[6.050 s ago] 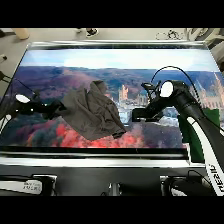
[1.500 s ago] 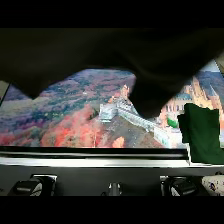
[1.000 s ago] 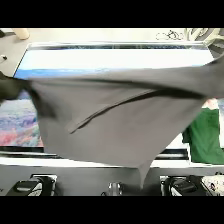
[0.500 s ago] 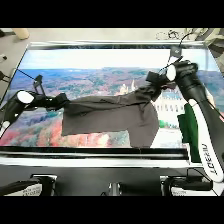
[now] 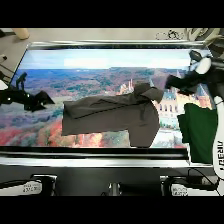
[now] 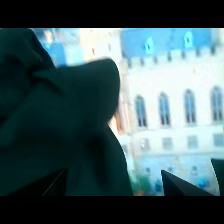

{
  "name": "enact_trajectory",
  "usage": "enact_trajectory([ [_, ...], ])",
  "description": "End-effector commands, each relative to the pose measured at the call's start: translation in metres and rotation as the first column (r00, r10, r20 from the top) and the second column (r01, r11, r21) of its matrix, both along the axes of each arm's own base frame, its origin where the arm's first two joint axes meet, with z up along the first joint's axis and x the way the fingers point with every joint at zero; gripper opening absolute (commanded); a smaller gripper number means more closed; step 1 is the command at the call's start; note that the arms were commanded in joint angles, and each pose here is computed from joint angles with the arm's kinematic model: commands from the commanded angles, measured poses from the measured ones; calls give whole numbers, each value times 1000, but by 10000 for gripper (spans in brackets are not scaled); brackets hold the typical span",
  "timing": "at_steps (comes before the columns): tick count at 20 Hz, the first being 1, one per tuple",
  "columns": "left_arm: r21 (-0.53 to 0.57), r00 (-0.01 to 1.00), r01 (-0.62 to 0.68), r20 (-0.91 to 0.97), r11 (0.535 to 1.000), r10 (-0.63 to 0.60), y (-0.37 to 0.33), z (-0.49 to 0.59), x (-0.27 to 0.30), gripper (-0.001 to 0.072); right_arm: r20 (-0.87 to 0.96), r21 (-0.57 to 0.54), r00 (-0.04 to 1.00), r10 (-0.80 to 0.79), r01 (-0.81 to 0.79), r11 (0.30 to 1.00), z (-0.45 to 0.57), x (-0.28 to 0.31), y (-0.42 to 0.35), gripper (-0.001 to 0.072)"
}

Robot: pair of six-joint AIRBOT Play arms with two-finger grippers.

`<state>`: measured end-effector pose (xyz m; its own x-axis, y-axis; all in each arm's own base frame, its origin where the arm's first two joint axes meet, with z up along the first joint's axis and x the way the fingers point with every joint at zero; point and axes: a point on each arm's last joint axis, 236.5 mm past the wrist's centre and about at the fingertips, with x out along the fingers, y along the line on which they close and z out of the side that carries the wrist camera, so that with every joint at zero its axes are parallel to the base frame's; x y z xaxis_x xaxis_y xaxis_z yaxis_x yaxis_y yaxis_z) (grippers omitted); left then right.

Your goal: Fold the shirts.

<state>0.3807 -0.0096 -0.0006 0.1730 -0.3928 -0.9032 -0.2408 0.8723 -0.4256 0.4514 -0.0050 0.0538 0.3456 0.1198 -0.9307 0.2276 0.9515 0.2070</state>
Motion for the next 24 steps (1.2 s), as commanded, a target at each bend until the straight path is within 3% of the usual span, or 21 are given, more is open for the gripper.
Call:
enact_trajectory([
  [1, -27, 975, 13, -223, 1000, -19, 0, -43, -64, 605, -179, 114, 982, 53, -33, 993, -25, -51, -18, 603],
  [5, -23, 964, 17, -264, 1000, -22, -23, -92, -88, 605, -259, 153, 962, 86, -47, 987, -50, -73, -9, 602],
  [12, -65, 960, 48, -273, 997, -64, -60, -114, -82, 589, -311, 177, 944, 114, -60, 982, -70, -79, -4, 610],
  [13, -67, 965, 45, -255, 997, -61, -64, -114, -77, 413, -322, 184, 934, 155, -99, 978, -77, -80, 3, 627],
  [14, -70, 969, 40, -241, 997, -56, -67, -114, -73, 225, -325, 188, 925, 195, -139, 972, -84, -80, 10, 703],
  [15, -77, 970, 39, -237, 996, -56, -69, -113, -72, 95, -321, 193, 921, 222, -166, 967, -93, -77, 19, 709],
  [18, -73, 978, 60, -194, 996, -73, -69, -102, -67, 30, -304, 200, 914, 270, -216, 956, -122, -63, 41, 700],
  [23, -59, 991, 72, -106, 996, -78, -68, -75, -60, 30, -290, 224, 902, 319, -260, 939, -163, -49, 73, 680],
  [24, -57, 993, 72, -91, 996, -77, -68, -70, -58, 30, -295, 224, 898, 326, -267, 937, -168, -49, 78, 572],
])
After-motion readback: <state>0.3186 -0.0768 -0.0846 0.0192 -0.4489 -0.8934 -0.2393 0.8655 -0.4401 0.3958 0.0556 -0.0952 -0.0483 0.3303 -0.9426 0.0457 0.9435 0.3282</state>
